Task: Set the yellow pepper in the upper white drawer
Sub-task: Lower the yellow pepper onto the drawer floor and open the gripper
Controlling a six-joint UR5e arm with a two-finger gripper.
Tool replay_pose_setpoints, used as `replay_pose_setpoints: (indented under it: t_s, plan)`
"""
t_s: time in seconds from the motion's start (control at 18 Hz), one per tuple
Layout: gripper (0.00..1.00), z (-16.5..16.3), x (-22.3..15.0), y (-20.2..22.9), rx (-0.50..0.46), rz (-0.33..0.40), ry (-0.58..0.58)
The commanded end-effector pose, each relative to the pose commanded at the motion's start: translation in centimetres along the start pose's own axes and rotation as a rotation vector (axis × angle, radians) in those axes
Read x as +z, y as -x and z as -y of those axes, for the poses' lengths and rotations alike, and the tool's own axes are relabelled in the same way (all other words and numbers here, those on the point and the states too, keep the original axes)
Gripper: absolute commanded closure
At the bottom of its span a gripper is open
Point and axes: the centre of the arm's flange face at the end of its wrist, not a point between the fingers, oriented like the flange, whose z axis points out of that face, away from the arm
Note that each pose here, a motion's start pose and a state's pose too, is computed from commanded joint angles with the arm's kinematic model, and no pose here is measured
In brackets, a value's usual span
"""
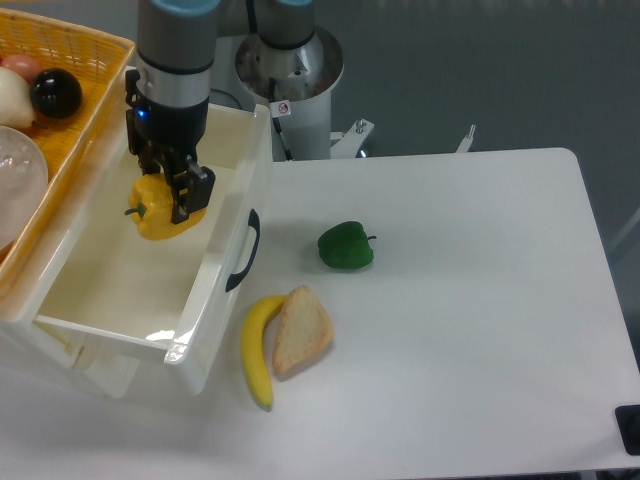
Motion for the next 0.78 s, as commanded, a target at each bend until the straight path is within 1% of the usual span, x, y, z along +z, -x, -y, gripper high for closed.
replay_pose_setpoints:
  t_s: [0.28,0.56,0.78]
  plan:
    - [0.54,0.5,2.1,-0.1,0.009,-0.031,0.021]
    - [0.54,0.8,3.9,-0.5,0.023,-0.025,0.086]
    - [0.54,1.1,5.0,-0.3,0.025,-0.034,0.093]
